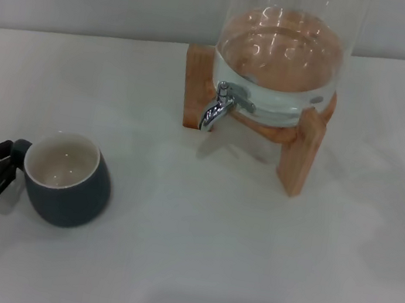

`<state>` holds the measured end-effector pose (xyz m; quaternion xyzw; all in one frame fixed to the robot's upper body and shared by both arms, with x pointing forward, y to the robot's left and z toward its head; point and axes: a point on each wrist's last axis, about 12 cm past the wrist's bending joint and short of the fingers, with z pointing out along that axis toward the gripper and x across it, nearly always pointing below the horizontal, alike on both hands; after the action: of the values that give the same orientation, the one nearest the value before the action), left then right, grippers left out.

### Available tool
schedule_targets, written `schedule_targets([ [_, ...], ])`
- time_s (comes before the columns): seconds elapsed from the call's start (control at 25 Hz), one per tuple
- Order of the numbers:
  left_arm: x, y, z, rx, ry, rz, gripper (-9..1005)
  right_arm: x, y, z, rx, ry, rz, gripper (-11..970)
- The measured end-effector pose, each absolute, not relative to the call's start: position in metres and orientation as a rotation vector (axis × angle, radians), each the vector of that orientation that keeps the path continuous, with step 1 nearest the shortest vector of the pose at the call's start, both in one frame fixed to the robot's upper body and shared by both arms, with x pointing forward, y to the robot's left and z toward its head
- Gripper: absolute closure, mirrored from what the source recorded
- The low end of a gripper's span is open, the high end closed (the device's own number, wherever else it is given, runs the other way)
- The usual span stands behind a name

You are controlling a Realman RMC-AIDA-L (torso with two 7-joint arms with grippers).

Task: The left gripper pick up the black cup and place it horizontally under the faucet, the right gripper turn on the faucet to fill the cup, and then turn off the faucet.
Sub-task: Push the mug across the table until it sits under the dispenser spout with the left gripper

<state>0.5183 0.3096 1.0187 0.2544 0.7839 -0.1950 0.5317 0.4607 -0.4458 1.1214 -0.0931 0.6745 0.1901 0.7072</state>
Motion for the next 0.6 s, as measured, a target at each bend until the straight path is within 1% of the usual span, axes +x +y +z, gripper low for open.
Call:
schedule_targets([
  [0.24,0.5174,0.3074,1.0176,0.623,1.873,-0.472,788,0.4607,-0.4458,1.1214,-0.207,1.498,0.422,204],
  [0.56,0.5179,0.3053,1.0176,0.635,1.871,-0.477,891,0.4586,-0.4463,1.1207,-0.206,1.500,0.422,204],
  [0.6,0.5179,0.3052,1.0177,0.635,1.871,-0.478,891,0.4578,-0.4467,1.1207,-0.204,1.499,0.422,205],
])
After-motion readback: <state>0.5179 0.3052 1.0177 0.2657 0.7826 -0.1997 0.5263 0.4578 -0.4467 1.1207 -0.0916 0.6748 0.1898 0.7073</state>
